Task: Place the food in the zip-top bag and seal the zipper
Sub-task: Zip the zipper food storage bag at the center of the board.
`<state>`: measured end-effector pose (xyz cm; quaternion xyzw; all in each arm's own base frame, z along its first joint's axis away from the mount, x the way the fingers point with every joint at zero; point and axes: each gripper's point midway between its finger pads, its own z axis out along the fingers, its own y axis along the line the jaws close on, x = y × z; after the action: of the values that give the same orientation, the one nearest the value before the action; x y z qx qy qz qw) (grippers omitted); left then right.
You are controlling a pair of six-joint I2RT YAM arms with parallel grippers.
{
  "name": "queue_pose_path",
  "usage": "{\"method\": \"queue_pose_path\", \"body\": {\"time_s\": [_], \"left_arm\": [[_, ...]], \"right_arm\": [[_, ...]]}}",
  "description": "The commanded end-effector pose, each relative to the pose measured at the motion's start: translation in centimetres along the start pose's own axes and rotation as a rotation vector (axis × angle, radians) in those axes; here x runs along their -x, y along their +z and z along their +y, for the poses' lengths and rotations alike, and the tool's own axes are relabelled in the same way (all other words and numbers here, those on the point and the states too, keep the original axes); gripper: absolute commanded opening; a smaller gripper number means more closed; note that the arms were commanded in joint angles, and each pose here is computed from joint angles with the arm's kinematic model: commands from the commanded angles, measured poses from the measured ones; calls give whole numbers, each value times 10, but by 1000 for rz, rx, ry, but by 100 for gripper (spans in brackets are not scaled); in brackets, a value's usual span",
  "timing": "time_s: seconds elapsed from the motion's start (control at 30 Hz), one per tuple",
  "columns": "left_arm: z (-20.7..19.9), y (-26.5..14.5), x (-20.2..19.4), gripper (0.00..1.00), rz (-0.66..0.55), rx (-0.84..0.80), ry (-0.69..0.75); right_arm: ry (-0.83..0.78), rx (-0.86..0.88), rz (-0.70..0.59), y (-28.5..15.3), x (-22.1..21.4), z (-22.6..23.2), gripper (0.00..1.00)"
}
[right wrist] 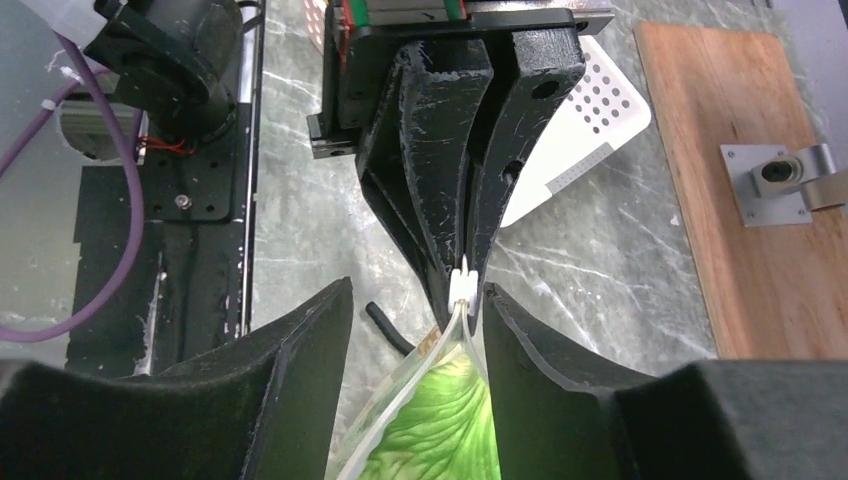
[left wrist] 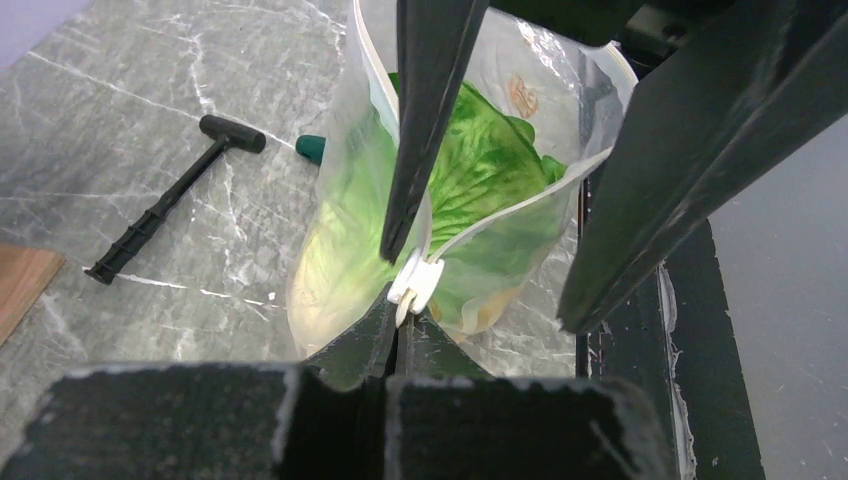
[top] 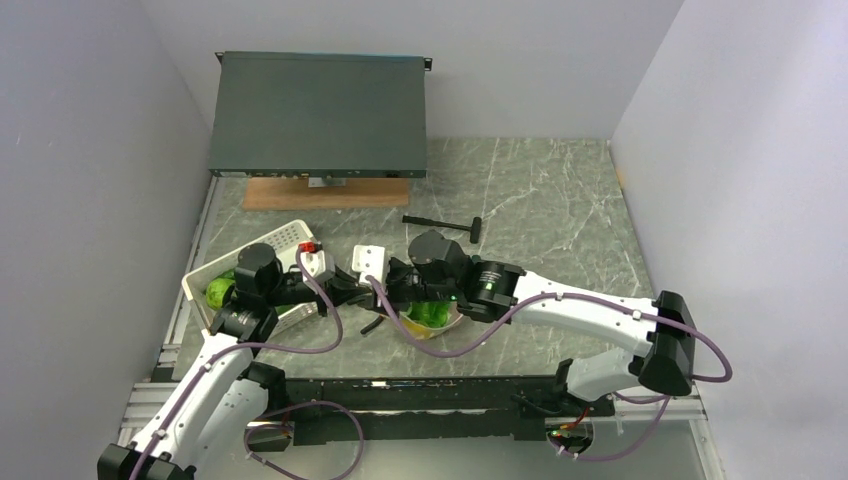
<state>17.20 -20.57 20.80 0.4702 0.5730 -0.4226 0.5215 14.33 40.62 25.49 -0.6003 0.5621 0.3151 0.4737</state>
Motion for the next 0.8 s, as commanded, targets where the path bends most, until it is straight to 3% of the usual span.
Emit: {"method": "queue_pose_path", "body": {"time_s": [0.0, 0.17, 0.37, 0.63, 0.77], "left_arm": [[-4, -1, 15, 0, -37, -24, 59], [-5, -1, 16, 0, -40, -29, 60], [-6, -2, 17, 0, -41, -33, 64], [-6, -1, 16, 0, -39, -32, 62], [2, -3, 15, 0, -25, 16, 66]], "right_arm": [[-60, -22, -57, 10, 13, -11, 49], [-51, -45, -49, 12, 12, -16, 45], [-49, -49, -54, 9, 16, -17, 32], [-48, -52, 7, 12, 9, -20, 1], [-41, -69, 16, 7, 7, -21, 0]]}}
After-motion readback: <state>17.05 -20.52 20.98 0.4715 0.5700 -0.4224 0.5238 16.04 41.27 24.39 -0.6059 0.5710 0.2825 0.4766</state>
